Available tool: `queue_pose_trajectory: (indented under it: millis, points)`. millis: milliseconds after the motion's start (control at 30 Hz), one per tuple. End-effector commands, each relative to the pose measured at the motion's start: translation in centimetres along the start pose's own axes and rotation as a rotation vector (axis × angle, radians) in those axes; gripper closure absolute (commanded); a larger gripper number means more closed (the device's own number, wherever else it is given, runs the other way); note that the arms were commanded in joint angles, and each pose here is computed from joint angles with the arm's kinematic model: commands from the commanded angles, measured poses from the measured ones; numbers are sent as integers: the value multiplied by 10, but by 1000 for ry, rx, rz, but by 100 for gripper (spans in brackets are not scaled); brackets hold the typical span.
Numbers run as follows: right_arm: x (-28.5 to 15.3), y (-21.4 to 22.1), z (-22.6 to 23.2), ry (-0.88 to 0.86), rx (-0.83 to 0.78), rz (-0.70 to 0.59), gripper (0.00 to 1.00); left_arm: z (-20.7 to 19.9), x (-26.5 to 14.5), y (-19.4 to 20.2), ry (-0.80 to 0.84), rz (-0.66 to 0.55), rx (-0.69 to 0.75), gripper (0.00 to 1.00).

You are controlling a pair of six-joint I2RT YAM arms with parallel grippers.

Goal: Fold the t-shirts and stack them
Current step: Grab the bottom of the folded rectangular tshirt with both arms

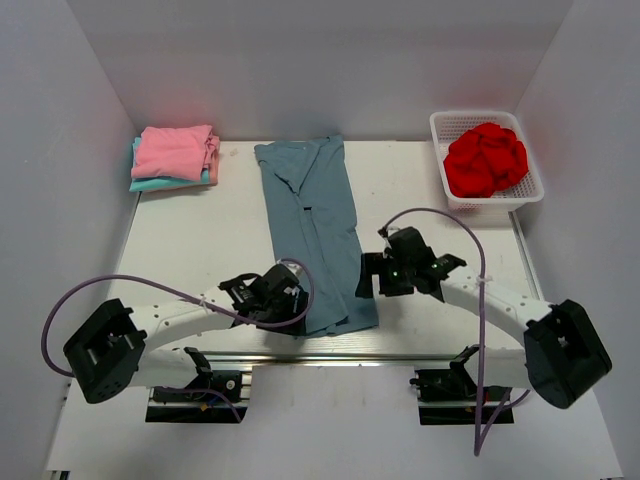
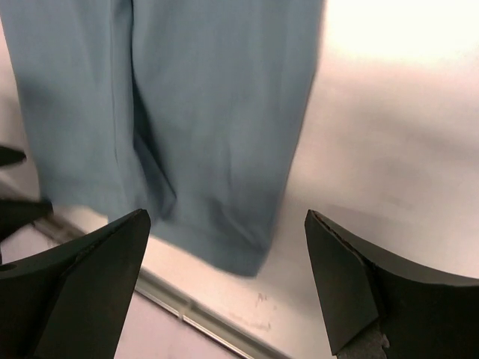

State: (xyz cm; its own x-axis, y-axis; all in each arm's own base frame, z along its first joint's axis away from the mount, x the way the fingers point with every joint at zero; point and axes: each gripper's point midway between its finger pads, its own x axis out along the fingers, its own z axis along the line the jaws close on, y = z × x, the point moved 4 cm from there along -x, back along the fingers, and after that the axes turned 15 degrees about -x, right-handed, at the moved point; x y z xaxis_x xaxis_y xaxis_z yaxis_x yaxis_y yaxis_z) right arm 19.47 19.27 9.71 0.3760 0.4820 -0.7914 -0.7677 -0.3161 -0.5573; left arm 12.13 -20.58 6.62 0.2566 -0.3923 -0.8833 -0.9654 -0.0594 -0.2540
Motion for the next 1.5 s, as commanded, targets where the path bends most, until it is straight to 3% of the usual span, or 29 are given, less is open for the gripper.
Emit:
queue_pose_trajectory:
  millis: [0,200,467,500,533,600,633,700,733,800,833,1100,1267,1400,1467]
  points:
    - [-9,20,15,-128,-20,20,10,5,1,11,-4,28,15,26]
    - [-5,46,11,-120,22,73,11,6,6,23,-1,57,43,34]
    - [11,71,9,-142,77,143,20,6,11,29,-17,72,59,66]
    - [13,73,9,-148,81,141,30,6,11,29,-17,73,59,69]
    - [15,74,10,-154,89,147,34,6,11,29,-17,73,59,79]
    - [16,78,9,-154,93,170,45,3,10,26,-15,59,60,88]
    - [15,79,11,-161,91,178,57,4,10,25,-21,50,60,100]
    - [11,82,11,-160,94,193,67,-1,7,20,-5,25,50,100]
    - [8,85,10,-156,99,205,81,-1,4,20,-3,24,50,100]
    - [1,82,11,-151,85,183,90,-4,-5,17,21,-13,49,100]
    - [-4,82,10,-141,84,175,100,-6,-10,17,35,-22,49,100]
    - [-38,59,29,-242,52,49,100,-15,-41,19,153,-34,62,100]
    - [-41,45,26,-199,46,4,100,-19,-43,14,149,-52,88,100]
    - [-40,17,12,-83,59,-52,100,-28,-46,-7,148,-137,59,100]
    - [-40,-3,13,-44,36,-62,100,-25,-49,-29,87,-257,-15,100]
